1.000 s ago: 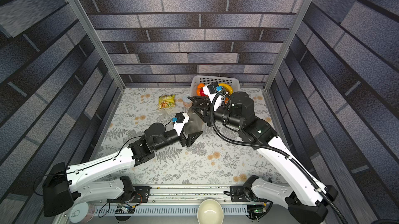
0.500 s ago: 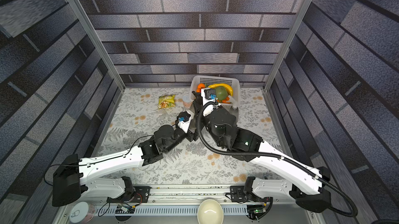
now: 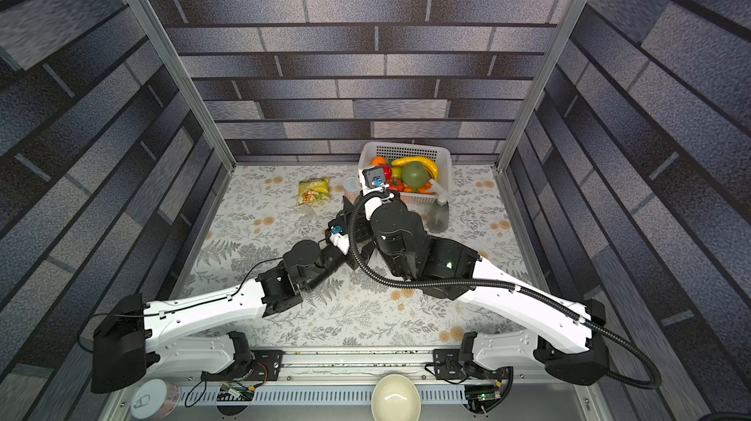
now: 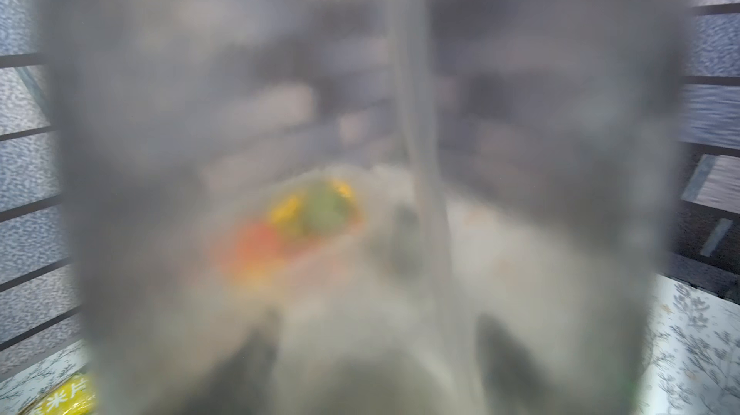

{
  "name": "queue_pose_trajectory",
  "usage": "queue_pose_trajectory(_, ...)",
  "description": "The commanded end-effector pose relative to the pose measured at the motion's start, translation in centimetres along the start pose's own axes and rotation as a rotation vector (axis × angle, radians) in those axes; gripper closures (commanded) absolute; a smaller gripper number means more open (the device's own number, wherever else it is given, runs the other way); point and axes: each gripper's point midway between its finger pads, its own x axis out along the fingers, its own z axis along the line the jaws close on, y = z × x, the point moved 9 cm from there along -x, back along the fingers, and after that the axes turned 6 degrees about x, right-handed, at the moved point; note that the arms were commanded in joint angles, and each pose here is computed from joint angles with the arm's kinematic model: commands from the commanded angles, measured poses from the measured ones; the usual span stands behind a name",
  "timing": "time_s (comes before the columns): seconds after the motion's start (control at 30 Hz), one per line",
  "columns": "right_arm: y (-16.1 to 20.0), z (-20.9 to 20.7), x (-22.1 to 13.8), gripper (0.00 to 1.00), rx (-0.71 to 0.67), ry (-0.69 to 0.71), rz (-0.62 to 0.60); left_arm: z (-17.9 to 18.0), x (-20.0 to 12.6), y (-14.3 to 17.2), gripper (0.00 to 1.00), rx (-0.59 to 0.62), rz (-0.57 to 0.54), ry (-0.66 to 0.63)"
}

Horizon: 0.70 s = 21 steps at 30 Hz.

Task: Attach spray nozzles to spray bottles
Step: Screw the spray nozzle on the spray bottle.

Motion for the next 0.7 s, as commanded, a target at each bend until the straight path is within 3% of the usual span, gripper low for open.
queue_pose_trajectory(0.0,0.4,-0.2,-3.3,0.2,-0.028,-0.201,0.136,1.1,-1.7,-0.6,0.42,-0.063,-0.052,0.117)
queue_pose_trajectory(0.1,0.3,-0.7,-5.3,0.18,-0.009,-0.3,0.148,2.0,-2.6,-0.6,0.42,-0.077,-0.053,0.147)
queue_pose_trajectory(0.17,0.2,-1.3,-6.5,0.22,-0.013,-0.337,0.147,2.4,-3.2,-0.8,0.42,-0.075,-0.054,0.171)
queue_pose_trajectory(0.4,-0.3,-4.7,-7.6,0.52,-0.046,-0.268,0.067,2.2,-4.7,-1.4,0.42,-0.104,-0.083,0.326)
queue_pose_trajectory(0.67,-2.2,-5.2,-7.8,0.58,-0.067,-0.582,0.035,1.1,-6.0,-2.7,0.42,-0.18,-0.139,0.49)
